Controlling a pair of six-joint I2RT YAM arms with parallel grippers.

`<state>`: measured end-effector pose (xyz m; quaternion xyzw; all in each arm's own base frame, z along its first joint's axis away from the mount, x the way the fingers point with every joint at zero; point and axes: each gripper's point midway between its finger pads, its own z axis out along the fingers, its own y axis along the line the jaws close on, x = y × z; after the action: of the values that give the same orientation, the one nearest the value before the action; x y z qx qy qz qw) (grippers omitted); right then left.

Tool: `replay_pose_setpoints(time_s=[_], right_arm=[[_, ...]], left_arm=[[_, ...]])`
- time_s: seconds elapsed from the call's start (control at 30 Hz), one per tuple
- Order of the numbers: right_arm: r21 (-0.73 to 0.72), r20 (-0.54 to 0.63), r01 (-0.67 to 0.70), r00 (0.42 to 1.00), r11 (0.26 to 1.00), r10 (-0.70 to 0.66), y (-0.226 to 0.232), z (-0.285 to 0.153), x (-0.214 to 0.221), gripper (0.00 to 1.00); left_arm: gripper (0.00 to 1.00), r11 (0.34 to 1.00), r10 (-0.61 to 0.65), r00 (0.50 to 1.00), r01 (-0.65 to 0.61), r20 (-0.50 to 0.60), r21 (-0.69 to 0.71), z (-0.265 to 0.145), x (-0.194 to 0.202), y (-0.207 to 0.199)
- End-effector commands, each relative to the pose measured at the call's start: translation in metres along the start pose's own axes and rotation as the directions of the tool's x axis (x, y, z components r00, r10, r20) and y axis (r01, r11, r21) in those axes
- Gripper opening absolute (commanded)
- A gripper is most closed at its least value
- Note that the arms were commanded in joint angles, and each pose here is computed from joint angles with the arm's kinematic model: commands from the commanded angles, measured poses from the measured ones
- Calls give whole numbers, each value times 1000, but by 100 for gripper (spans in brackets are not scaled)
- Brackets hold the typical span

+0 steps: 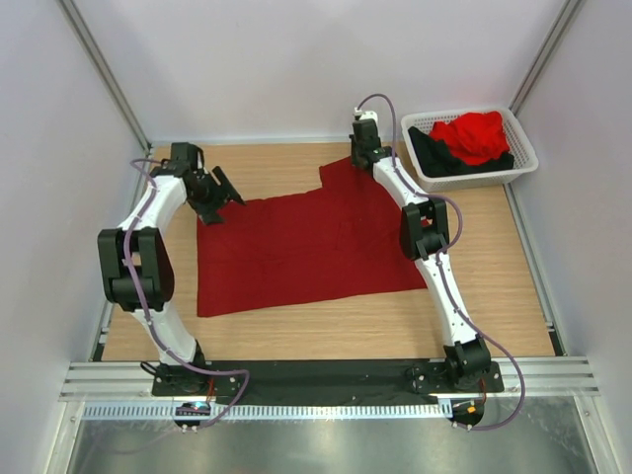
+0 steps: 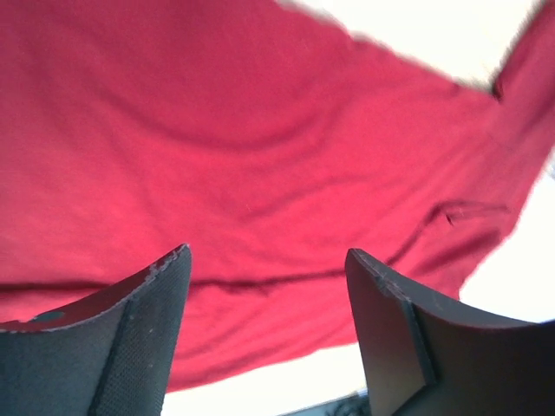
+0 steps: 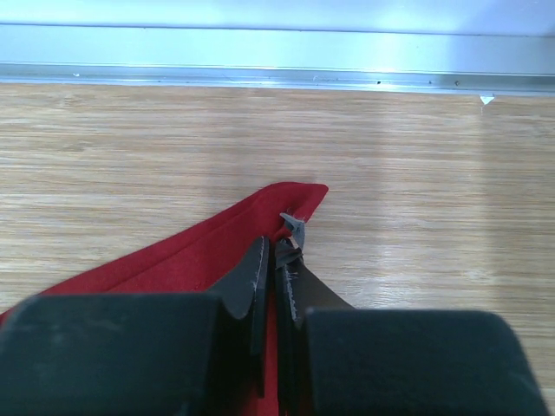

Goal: Fold and stack the t-shirts
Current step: Fold the tshirt

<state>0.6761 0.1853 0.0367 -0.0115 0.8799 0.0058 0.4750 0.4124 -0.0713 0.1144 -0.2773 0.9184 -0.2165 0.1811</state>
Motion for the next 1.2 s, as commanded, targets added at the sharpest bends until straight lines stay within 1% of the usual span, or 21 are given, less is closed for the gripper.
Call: replay_pose_setpoints(time_s=[0.0,0.03,0.1,0.13,0.17,0.2,0.23,0.27,0.3,0.4,0.47,0.57,0.77,0.8,1.0,1.17], right_arm=[[-5,137,-16,990,1000,16,0,-23,-61,5],[-10,147,-21,989,1000,22,-1,-25,-67,4],[-38,164,-32,986,999,38,2,-32,-78,1],[-49,168,-34,985,998,42,3,-34,-82,1],[-56,171,-34,984,998,44,3,-36,-84,1],[-68,169,-32,985,997,43,5,-39,-85,1],[-72,169,-35,985,997,46,5,-40,-86,1],[-73,167,-36,985,997,48,5,-41,-86,1],[-79,161,-40,986,996,52,6,-43,-85,1],[-84,166,-44,984,995,58,7,-46,-88,1],[-90,174,-46,983,995,61,7,-49,-92,1],[-102,177,-48,982,994,65,9,-51,-95,1],[-107,175,-68,981,992,86,7,-51,-96,1],[-107,175,-69,981,992,87,7,-51,-96,1],[-107,166,-77,982,991,94,6,-50,-94,1],[-103,161,-82,982,991,98,6,-50,-92,1]], left_arm=[[72,992,23,997,-13,78,-126,-2,-38,27],[69,988,56,992,-39,112,-149,-6,-54,29],[65,979,52,993,-30,105,-201,1,-72,51],[60,973,55,994,-33,93,-227,4,-76,58],[59,966,97,988,-65,118,-250,0,-91,60],[58,959,105,990,-74,99,-274,11,-95,70],[54,955,121,988,-90,95,-284,14,-99,72],[53,945,152,982,-113,108,-306,13,-108,74],[52,940,155,984,-118,91,-321,22,-109,80],[51,932,178,978,-133,106,-337,26,-121,80],[51,928,174,982,-136,81,-346,35,-120,85],[51,928,179,981,-144,73,-342,43,-125,85],[47,924,196,978,-159,75,-347,51,-132,87],[47,914,203,976,-159,81,-372,51,-135,92],[47,904,217,975,-185,41,-386,63,-133,99],[46,908,221,975,-195,29,-370,74,-133,101]])
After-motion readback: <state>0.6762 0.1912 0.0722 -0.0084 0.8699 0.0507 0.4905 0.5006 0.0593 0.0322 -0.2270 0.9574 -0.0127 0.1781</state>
